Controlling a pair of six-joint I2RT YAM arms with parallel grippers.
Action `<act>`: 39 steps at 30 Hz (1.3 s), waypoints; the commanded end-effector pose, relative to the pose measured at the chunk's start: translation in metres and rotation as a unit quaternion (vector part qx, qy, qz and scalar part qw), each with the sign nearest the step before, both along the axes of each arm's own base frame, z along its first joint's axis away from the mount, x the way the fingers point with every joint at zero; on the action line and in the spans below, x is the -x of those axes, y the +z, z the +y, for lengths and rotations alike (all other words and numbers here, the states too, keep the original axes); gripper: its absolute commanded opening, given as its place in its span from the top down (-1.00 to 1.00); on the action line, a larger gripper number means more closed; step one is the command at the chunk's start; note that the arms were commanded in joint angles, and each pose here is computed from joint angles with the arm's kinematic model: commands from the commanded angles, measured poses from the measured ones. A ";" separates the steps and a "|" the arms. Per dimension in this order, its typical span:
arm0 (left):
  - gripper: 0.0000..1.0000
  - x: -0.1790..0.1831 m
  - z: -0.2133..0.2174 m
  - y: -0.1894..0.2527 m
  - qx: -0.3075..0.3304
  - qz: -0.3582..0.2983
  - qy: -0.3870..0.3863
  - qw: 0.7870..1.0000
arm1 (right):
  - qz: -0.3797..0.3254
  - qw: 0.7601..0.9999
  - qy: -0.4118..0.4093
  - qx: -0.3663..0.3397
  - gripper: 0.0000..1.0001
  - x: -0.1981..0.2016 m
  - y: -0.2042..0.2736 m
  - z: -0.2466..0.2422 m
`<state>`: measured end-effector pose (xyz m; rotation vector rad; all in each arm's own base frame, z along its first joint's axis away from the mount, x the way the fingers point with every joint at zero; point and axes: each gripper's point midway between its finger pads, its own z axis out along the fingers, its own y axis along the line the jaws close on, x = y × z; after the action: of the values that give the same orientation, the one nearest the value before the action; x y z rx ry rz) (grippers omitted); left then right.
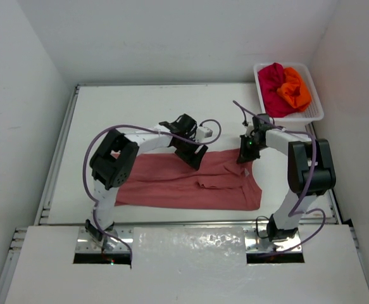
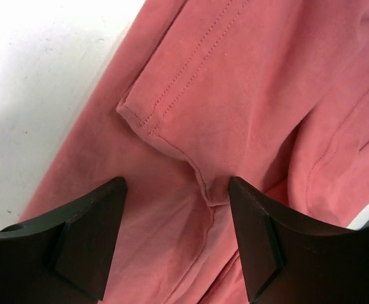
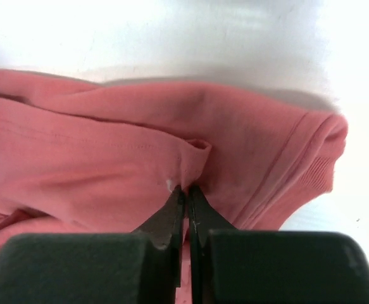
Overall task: Fold and stack the t-shirts
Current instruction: Fold the other side of the tshirt into a rectangle
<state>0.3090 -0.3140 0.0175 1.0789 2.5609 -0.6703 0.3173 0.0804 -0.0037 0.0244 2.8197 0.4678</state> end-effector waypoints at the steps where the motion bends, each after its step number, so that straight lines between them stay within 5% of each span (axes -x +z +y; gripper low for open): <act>1: -0.29 0.000 0.013 -0.028 -0.042 -0.006 0.002 0.999 | -0.050 0.999 0.003 0.006 1.00 -0.029 0.013 -0.005; 15: -0.28 0.002 0.022 -0.051 -0.088 -0.018 -0.008 0.996 | -0.062 0.998 -0.010 0.023 1.00 -0.049 0.015 -0.016; 19: -0.28 0.000 0.022 -0.050 -0.088 -0.022 -0.007 0.996 | -0.052 0.998 -0.001 0.042 0.49 -0.044 0.008 -0.022; 24: -0.30 -0.009 0.008 -0.025 -0.058 -0.021 -0.012 0.998 | -0.103 0.994 0.012 0.040 0.26 -0.076 0.057 -0.023; 28: -0.31 -0.034 -0.029 0.049 0.054 -0.039 -0.028 0.997 | -0.157 0.987 0.023 0.024 0.37 -0.065 0.094 -0.017; 31: -0.29 -0.048 -0.050 0.096 0.107 -0.064 -0.036 0.992 | -0.133 0.991 0.010 -0.001 0.60 -0.029 0.079 -0.011; 39: -0.01 -0.033 -0.053 0.072 0.115 -0.020 -0.035 0.993 | -0.149 0.986 -0.049 -0.056 0.97 0.009 0.081 0.002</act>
<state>0.3602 -0.3675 0.1010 1.0859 2.3044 -0.8441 0.3023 0.0711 0.0603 0.0447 2.5907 0.4660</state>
